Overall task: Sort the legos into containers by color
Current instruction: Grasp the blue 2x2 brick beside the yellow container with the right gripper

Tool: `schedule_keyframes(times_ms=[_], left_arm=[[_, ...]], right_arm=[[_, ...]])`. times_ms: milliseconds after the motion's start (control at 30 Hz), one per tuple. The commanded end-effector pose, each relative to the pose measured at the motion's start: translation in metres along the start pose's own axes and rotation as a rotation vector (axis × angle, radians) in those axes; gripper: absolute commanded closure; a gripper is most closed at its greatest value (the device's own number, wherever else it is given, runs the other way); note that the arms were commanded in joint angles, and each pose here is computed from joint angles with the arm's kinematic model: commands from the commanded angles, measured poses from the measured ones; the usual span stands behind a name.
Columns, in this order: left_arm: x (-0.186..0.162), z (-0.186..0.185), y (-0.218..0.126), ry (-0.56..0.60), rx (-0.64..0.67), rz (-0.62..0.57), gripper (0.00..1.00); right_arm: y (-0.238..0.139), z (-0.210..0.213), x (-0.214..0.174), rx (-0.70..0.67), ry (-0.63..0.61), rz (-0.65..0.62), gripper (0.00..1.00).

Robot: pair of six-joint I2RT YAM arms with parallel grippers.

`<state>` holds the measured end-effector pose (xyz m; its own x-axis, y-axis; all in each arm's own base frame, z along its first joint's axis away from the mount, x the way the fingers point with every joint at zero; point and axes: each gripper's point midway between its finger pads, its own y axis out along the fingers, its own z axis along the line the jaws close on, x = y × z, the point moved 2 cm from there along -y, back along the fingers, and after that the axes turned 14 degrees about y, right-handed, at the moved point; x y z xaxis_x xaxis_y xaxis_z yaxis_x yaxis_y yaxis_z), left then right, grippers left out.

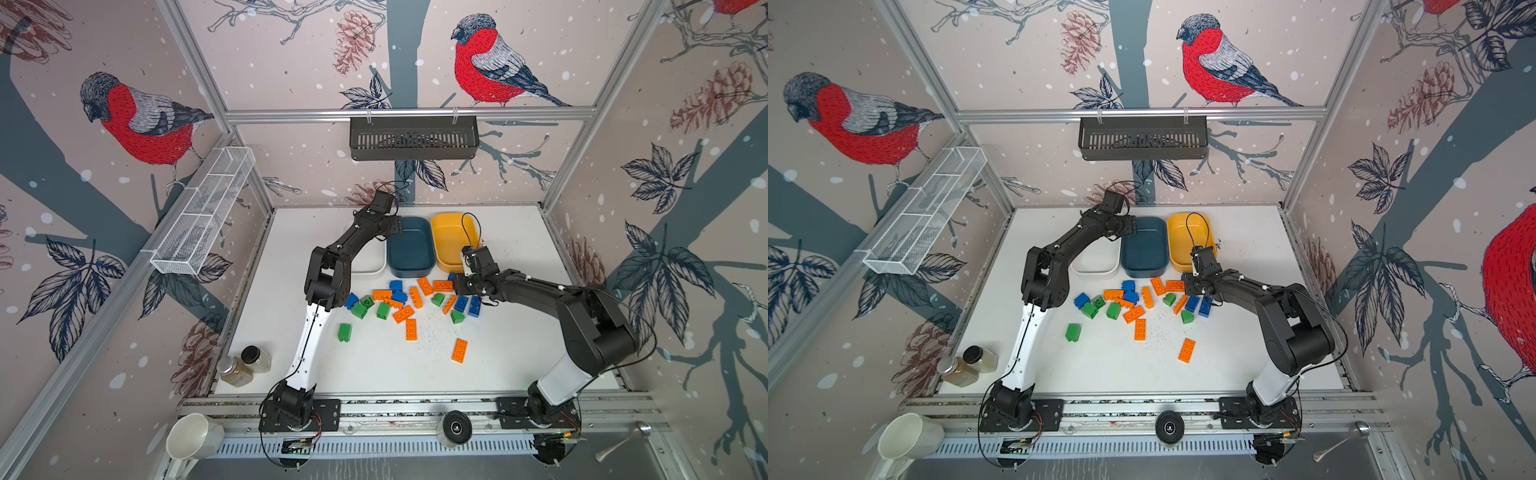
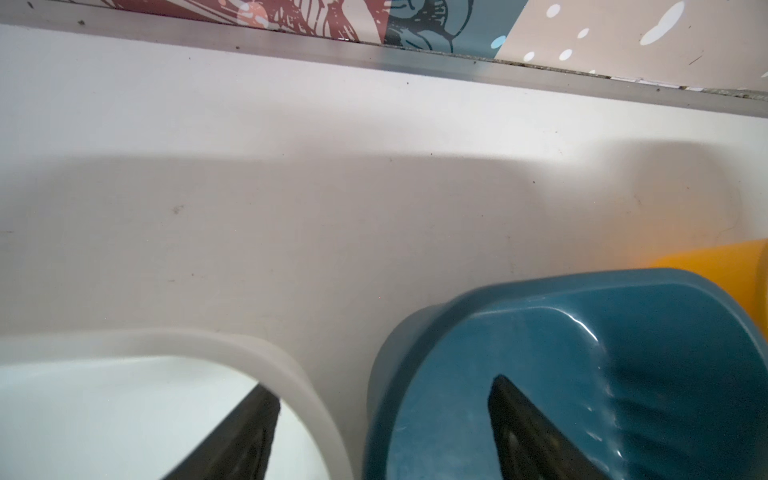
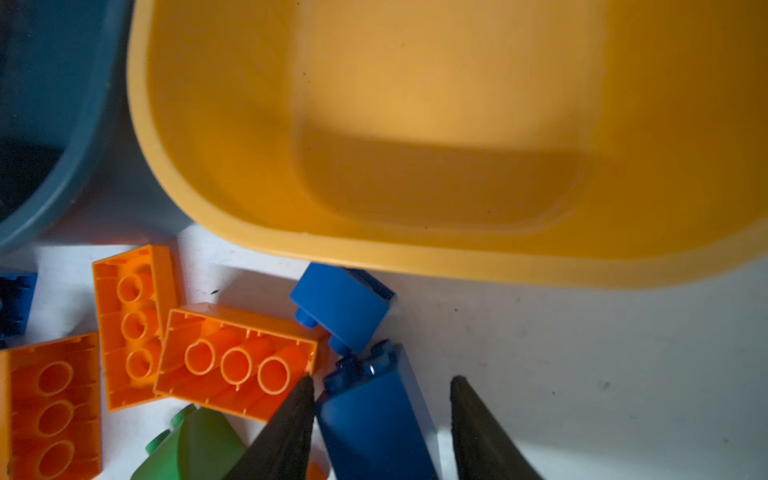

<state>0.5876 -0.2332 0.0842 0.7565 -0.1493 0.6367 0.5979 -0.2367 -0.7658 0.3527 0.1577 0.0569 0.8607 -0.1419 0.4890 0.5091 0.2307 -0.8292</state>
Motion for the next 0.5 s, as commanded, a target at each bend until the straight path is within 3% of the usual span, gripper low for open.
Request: schedule_keyframes(times_ms=[0,467], left_arm=[[0.007,0.002,0.001,0.003,0.006,-0.017,0.2],[0.025,0.002,0.002,-0.029,0.003,-0.083,0.19]], right_arm=[[0.002,-0.003,0.003,-0.03,-0.023,-0.009,0.5],[0.001,-0.005,0.0,-0.046,-0.03,-0.002,0.67]])
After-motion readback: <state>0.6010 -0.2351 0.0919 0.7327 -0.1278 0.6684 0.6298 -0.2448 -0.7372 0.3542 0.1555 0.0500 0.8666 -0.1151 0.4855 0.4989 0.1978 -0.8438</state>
